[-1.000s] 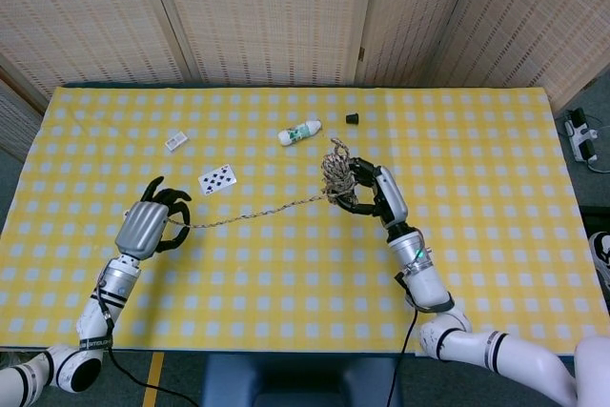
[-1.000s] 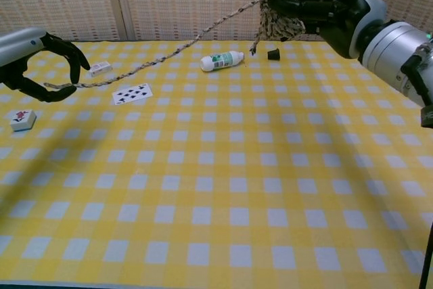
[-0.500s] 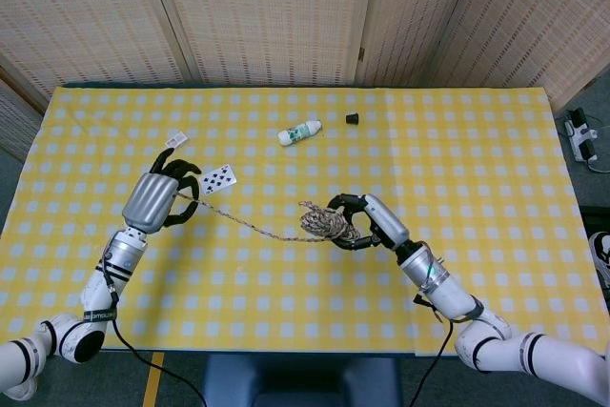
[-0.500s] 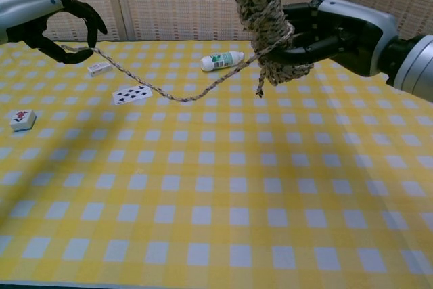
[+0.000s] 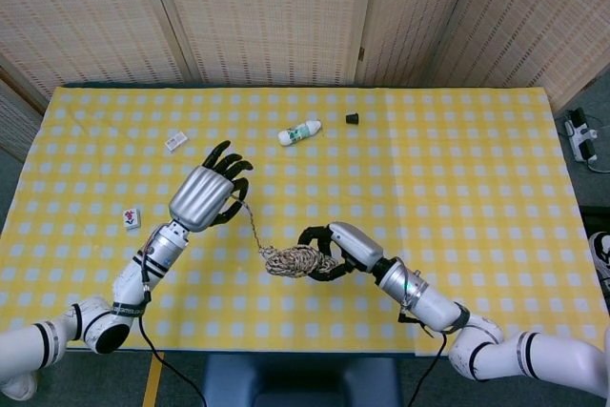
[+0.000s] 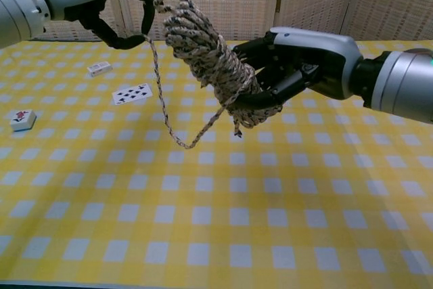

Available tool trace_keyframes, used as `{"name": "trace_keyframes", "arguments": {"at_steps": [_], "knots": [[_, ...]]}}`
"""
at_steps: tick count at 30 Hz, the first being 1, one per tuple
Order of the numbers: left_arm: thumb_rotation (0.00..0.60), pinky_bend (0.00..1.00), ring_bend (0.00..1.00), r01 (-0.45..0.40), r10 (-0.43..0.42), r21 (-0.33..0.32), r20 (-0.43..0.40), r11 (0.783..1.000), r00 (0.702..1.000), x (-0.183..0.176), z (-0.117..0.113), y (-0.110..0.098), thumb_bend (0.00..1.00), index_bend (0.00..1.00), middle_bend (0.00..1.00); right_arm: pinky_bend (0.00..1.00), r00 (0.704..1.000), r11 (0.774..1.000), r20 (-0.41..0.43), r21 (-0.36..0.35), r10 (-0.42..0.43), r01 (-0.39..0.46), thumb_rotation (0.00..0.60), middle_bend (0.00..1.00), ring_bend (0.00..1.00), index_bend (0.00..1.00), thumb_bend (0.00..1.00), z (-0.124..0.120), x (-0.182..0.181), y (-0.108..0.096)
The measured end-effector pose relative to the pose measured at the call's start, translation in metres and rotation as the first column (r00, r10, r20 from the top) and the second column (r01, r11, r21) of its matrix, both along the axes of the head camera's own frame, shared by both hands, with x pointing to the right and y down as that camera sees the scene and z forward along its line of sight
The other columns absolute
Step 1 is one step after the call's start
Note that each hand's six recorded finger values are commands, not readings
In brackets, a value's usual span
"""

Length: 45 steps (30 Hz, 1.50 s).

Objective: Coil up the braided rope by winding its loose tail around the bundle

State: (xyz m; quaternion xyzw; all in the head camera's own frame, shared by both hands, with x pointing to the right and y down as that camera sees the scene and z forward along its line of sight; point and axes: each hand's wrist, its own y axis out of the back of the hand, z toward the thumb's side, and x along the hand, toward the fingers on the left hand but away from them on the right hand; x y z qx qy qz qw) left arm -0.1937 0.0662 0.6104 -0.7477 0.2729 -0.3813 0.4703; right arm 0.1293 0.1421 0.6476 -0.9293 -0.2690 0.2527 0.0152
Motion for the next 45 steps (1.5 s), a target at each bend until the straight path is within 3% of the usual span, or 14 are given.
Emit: {"name": "trace_keyframes", "arguments": {"at_steps": [12, 20, 25, 30, 33, 40, 45], "knots": [[0.6, 0.01, 0.19, -0.139, 0.143, 0.065, -0.063, 0.988, 0.988, 0.058, -0.021, 0.017, 0.56, 0.6, 0.28, 0.63, 0.993, 0.993, -0.118, -0.118, -0.019, 0.005, 0.6, 0.72, 0.75, 0.87, 0.63, 0.025, -0.027, 0.017], [0.6, 0.01, 0.19, -0.189, 0.199, 0.1, -0.106, 0.977, 0.974, 0.076, -0.03, 0.035, 0.56, 0.6, 0.27, 0.64, 0.986, 0.963, -0.166, -0.257, 0.031, -0.074, 0.6, 0.73, 0.76, 0.88, 0.63, 0.041, -0.043, 0.022], [0.6, 0.01, 0.18, -0.196, 0.207, 0.103, -0.116, 0.975, 0.971, 0.079, -0.03, 0.043, 0.56, 0.59, 0.27, 0.66, 0.98, 0.907, -0.143, -0.377, 0.142, -0.186, 0.6, 0.74, 0.77, 0.89, 0.63, 0.046, -0.062, 0.025], [0.6, 0.01, 0.17, -0.161, 0.176, 0.111, -0.137, 0.981, 0.975, 0.073, -0.03, 0.044, 0.56, 0.6, 0.25, 0.66, 0.957, 0.857, -0.115, -0.427, 0.267, -0.29, 0.6, 0.74, 0.77, 0.89, 0.63, 0.048, -0.077, 0.021], [0.6, 0.01, 0.17, -0.146, 0.161, 0.109, -0.144, 0.983, 0.976, 0.066, -0.029, 0.047, 0.56, 0.6, 0.24, 0.66, 0.928, 0.824, -0.101, -0.434, 0.358, -0.365, 0.6, 0.74, 0.77, 0.89, 0.63, 0.049, -0.077, 0.014], [0.6, 0.01, 0.17, -0.09, 0.109, 0.113, -0.165, 0.989, 0.98, 0.041, -0.03, 0.053, 0.56, 0.6, 0.24, 0.66, 0.83, 0.737, -0.036, -0.438, 0.557, -0.514, 0.6, 0.74, 0.77, 0.9, 0.63, 0.045, -0.068, -0.007], [0.6, 0.01, 0.17, -0.026, 0.044, 0.103, -0.178, 0.994, 0.983, 0.013, -0.03, 0.054, 0.56, 0.61, 0.24, 0.66, 0.78, 0.706, 0.01, -0.431, 0.626, -0.562, 0.6, 0.74, 0.77, 0.9, 0.63, 0.042, -0.056, -0.018]]}}
